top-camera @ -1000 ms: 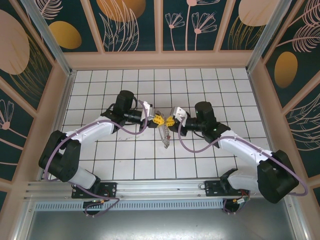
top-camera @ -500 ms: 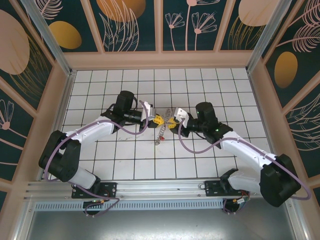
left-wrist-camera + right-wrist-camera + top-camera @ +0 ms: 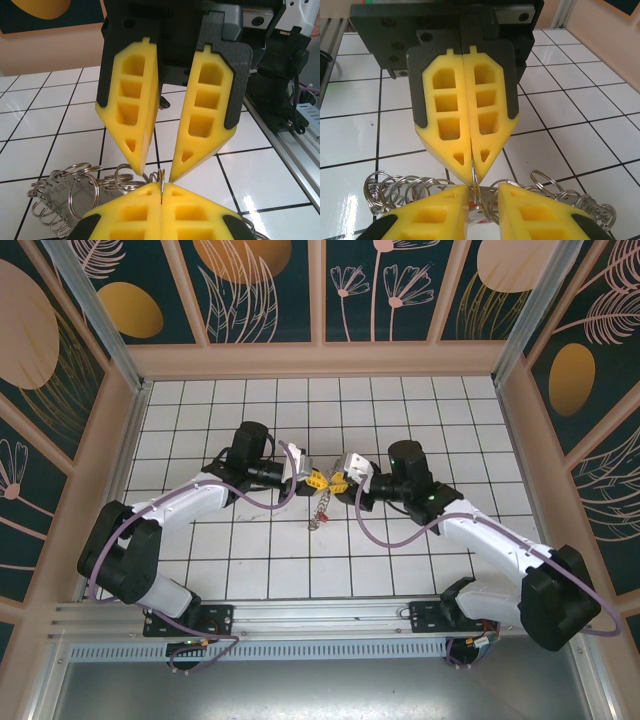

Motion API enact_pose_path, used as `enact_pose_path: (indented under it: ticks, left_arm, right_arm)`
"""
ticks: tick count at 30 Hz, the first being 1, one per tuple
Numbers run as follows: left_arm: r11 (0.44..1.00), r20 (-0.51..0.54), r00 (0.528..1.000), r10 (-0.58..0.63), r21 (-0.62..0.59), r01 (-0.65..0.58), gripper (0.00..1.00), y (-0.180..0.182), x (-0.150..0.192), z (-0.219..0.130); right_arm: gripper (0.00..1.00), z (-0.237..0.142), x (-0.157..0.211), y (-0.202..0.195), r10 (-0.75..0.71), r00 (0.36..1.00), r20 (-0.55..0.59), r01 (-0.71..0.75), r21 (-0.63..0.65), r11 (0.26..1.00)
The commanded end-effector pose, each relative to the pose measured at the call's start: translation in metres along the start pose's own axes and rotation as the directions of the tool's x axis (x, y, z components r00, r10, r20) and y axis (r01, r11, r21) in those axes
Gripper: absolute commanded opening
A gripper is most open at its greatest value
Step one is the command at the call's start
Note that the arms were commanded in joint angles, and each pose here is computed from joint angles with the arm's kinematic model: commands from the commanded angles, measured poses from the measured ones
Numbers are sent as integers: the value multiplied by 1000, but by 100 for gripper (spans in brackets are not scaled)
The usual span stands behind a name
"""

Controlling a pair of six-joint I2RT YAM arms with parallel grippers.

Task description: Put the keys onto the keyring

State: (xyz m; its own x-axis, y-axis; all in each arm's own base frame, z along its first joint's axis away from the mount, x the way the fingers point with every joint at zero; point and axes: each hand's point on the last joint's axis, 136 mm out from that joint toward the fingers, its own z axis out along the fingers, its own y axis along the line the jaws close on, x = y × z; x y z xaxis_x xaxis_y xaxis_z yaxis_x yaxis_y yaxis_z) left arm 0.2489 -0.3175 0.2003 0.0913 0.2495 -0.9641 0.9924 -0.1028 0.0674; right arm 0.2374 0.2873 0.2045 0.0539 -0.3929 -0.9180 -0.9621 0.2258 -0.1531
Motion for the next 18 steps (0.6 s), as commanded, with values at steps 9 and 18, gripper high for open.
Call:
enact_pose_path:
  ticks: [9,18]
  left_arm:
    - [997,38,997,67,21,-67,0,-8,-20,-3]
    - [999,-76,996,52,17,-51,7,-5,2,-3]
  right_arm:
    - [8,8,-10,-5,-42,999,14,42,-1,999]
    - [0,7,-7,-9,-51,998,-49,51,10,999]
